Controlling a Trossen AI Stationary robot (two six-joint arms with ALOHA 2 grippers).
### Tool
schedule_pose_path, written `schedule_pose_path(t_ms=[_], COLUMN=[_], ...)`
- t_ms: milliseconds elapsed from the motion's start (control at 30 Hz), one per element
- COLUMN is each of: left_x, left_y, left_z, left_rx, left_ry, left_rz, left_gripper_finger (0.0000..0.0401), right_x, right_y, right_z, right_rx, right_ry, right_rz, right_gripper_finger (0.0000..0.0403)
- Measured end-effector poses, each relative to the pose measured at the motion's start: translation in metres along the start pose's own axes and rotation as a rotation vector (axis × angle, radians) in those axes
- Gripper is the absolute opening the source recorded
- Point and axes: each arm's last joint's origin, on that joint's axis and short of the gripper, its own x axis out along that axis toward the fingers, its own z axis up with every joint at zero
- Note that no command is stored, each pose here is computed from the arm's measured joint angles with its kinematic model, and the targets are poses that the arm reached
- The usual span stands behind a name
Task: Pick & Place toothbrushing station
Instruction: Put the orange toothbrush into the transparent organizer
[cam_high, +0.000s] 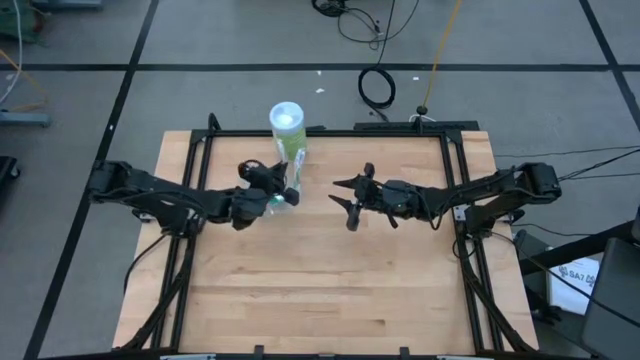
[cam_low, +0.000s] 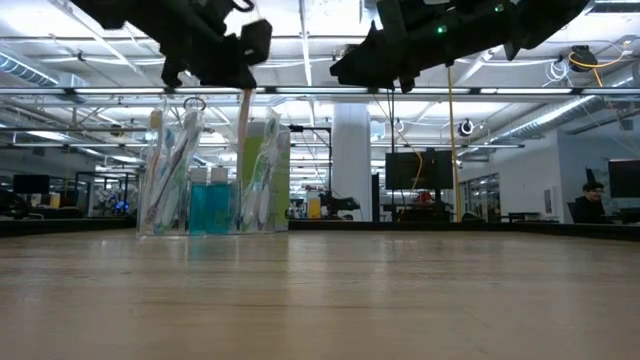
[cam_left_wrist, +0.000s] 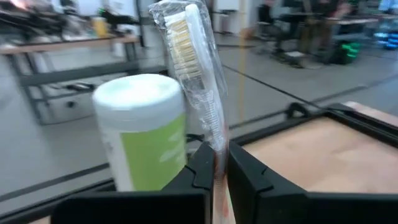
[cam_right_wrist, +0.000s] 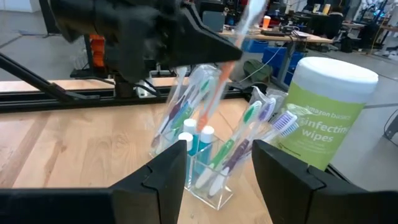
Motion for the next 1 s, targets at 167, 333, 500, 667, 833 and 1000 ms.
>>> schedule_pose_path(t_ms=[167, 333, 500, 667, 833, 1000], left_x=[0.012, 0.025, 0.033, 0.035, 0.036, 0.036], left_y=[-0.007, -0.012, -0.017, -0.019, -0.02, -0.019], left_z=[-0.016, -0.031, -0.046, -0.054, -0.058, -0.063], left_rx=[0.043, 0.06, 0.077, 0.084, 0.097, 0.138], left_ry=[-0.04, -0.041, -0.033, -0.026, -0.019, 0.001], left_rz=[0.155, 0.193, 0.204, 0.211, 0.214, 0.209], left_gripper_finger=[0.0009, 0.0023, 0.0012, 0.0014, 0.0025, 0.0012], right_x=[0.0, 0.0, 0.0, 0.0, 0.0, 0.0], right_y=[0.0, 0.0, 0.0, 0.0, 0.0, 0.0], right_z=[0.0, 0.0, -0.001, -0.001, -0.002, -0.002], right_rx=[-0.002, -0.003, -0.004, -0.007, -0.009, -0.01], right_ry=[0.0, 0.001, 0.005, 0.012, 0.019, 0.021], right_rz=[0.0, 0.001, 0.001, 0.001, 0.002, 0.002], right_gripper_finger=[0.0175, 0.0176, 0.0177, 0.0174, 0.0176, 0.0174])
